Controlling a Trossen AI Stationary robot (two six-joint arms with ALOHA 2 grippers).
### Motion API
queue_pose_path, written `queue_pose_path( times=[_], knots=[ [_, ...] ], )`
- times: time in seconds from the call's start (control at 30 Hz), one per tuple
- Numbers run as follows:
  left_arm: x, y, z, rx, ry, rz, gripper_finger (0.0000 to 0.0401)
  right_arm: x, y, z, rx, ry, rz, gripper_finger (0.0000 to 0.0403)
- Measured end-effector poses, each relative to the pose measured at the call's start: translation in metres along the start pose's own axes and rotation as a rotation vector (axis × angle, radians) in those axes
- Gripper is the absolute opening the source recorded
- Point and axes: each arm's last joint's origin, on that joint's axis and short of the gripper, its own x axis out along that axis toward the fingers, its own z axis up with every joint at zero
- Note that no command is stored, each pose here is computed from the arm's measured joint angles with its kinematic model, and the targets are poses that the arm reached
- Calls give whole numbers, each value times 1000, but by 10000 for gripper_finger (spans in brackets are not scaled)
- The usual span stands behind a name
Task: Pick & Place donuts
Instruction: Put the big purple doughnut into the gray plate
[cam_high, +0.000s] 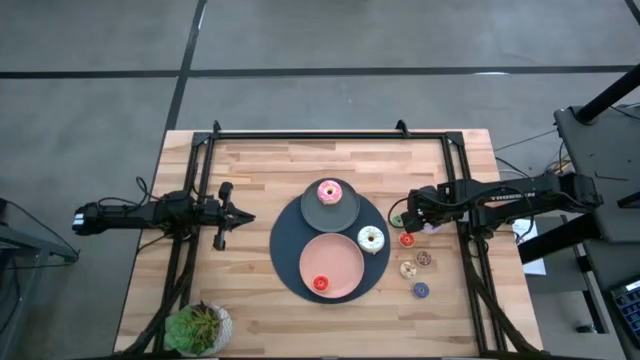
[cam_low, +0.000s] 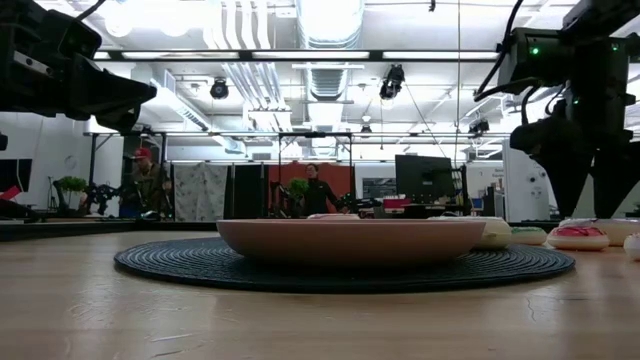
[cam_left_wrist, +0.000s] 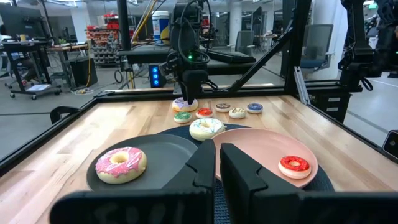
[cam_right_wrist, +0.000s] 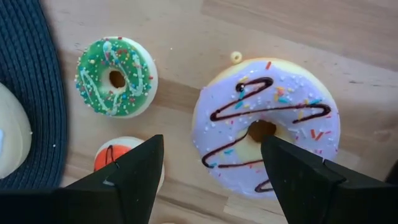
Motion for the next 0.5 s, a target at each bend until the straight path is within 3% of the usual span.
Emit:
queue_pose_path(
  times=[0.5],
  knots=[
    [0, 0, 0, 0, 0, 0, 0, 8, -1, 0, 8, -7, 11, 256]
  ],
)
